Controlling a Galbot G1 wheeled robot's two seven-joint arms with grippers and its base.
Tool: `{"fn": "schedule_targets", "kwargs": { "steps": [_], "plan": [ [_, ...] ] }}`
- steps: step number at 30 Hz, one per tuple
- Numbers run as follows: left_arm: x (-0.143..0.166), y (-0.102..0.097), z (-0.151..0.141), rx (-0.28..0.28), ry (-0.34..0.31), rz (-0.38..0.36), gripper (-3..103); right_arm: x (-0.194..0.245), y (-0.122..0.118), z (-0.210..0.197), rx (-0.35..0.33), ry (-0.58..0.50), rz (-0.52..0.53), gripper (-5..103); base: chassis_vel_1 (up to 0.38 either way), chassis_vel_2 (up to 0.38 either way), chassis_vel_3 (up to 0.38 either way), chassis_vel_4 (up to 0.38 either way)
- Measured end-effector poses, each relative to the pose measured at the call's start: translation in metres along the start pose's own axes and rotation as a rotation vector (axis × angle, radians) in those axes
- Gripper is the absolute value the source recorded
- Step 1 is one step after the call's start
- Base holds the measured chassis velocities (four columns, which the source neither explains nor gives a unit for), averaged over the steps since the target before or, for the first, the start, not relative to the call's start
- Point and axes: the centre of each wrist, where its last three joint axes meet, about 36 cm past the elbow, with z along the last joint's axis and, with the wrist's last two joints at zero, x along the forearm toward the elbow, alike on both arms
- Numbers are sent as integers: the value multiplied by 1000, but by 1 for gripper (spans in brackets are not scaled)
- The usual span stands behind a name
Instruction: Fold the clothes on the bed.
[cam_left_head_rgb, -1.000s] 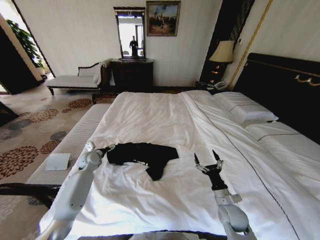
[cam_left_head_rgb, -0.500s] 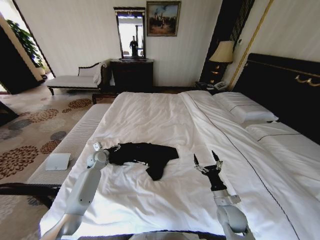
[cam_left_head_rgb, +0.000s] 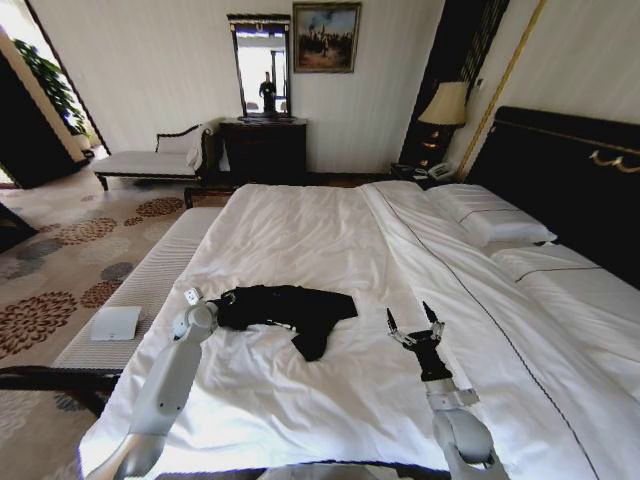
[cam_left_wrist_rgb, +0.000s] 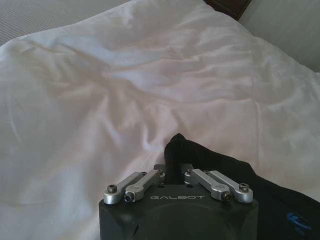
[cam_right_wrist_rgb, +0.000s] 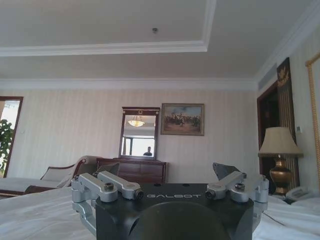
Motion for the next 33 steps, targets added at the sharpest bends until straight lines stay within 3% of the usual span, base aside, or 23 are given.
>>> {"fn": "schedule_targets", "kwargs": {
  "steps": [2, 3, 5, 6, 10, 11, 14, 15, 17, 22, 26, 30, 33],
  "plan": [
    [5, 3, 1, -10, -7, 2, 7, -6, 4, 2, -73, 25, 25, 100, 0, 0, 0, 0],
    [5, 3, 1, -10, -7, 2, 7, -6, 4, 2, -73, 25, 25, 100, 0, 0, 0, 0],
    [15, 8, 4, -24, -17, 6, 1, -16, 7, 7, -182, 77, 12, 100, 0, 0, 0, 0],
    [15, 8, 4, -24, -17, 6, 1, -16, 7, 7, -182, 77, 12, 100, 0, 0, 0, 0],
    [29, 21, 8, -38, -52, 12, 0, -49, 9, 5, -421, 189, -24, 100, 0, 0, 0, 0],
    [29, 21, 8, -38, -52, 12, 0, -49, 9, 5, -421, 189, -24, 100, 0, 0, 0, 0],
    [39, 33, 14, -46, -86, 19, 0, -76, 20, 0, -631, 315, -42, 100, 0, 0, 0, 0],
    [39, 33, 14, -46, -86, 19, 0, -76, 20, 0, -631, 315, -42, 100, 0, 0, 0, 0],
    [47, 41, 20, -51, -101, 24, 0, -93, 34, -1, -710, 381, -73, 100, 0, 0, 0, 0],
    [62, 57, 40, -66, -114, 11, 0, -116, 63, 8, -757, 486, -127, 100, 0, 0, 0, 0],
    [71, 65, 52, -76, -121, -2, 0, -129, 82, 20, -754, 548, -157, 100, 0, 0, 0, 0],
    [78, 70, 60, -86, -125, -14, 0, -141, 99, 30, -727, 624, -171, 100, 0, 0, 0, 0],
    [83, 71, 66, -93, -127, -17, 0, -153, 120, 34, -662, 681, -167, 100, 0, 0, 0, 0]
  ]
}}
